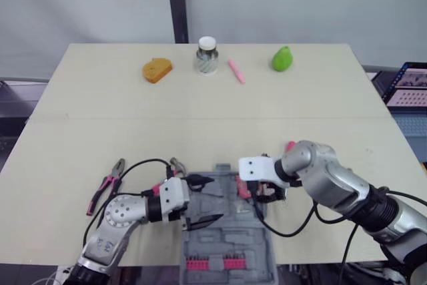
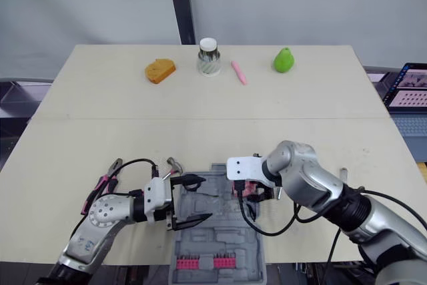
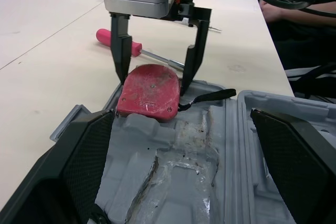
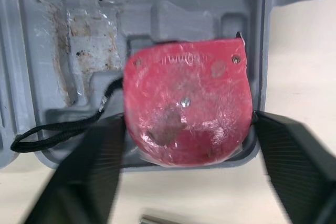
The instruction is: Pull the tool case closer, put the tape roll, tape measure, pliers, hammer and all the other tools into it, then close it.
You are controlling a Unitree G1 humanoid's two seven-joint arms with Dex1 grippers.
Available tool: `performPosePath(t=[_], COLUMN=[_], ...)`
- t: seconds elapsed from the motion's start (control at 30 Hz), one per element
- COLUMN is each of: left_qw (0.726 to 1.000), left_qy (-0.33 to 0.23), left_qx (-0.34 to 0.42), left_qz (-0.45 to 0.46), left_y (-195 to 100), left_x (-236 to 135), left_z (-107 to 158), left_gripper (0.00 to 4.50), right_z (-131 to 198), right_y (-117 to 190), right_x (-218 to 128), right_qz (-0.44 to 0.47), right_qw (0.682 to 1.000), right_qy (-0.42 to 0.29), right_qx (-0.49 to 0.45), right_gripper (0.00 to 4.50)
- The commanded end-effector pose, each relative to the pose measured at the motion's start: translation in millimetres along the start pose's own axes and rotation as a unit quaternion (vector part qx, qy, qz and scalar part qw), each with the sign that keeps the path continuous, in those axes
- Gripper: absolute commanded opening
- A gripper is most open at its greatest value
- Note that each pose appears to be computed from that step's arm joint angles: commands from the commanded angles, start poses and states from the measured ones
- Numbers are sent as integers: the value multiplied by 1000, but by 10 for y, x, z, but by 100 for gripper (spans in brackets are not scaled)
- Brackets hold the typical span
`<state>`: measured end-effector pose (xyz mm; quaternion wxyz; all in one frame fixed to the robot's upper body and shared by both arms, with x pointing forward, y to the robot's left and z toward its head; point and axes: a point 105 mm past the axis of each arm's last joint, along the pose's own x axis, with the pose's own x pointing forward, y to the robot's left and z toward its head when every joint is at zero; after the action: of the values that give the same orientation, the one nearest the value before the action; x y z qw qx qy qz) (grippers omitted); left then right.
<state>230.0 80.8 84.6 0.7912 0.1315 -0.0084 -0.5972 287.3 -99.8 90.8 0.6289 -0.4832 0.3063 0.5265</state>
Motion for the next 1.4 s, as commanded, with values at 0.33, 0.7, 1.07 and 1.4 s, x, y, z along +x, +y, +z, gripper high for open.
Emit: performPosePath(t=[0.33,0.7,1.07,1.4], left_qw=[1000,1000,1000,1000], left_qy=[-18,-3,2,6], left_qx=[12,7,14,15], left_qz=[-11,-13,-22,-23], left_y=[-44,-36,6,2], left_x=[26,-88,-108,-111], left_z=[126,100,128,123], left_gripper=[450,450,450,450], right_z=[211,186,39,-24], right_y=[-52,-10,-55,2], right_x=[-244,-414,-216,-142], right_qz=[-14,-57,-85,-80], right_qw=[998,959,938,939], right_qy=[-60,-267,-321,-319], right_qx=[3,76,96,99], right_gripper=[446,394,263,88])
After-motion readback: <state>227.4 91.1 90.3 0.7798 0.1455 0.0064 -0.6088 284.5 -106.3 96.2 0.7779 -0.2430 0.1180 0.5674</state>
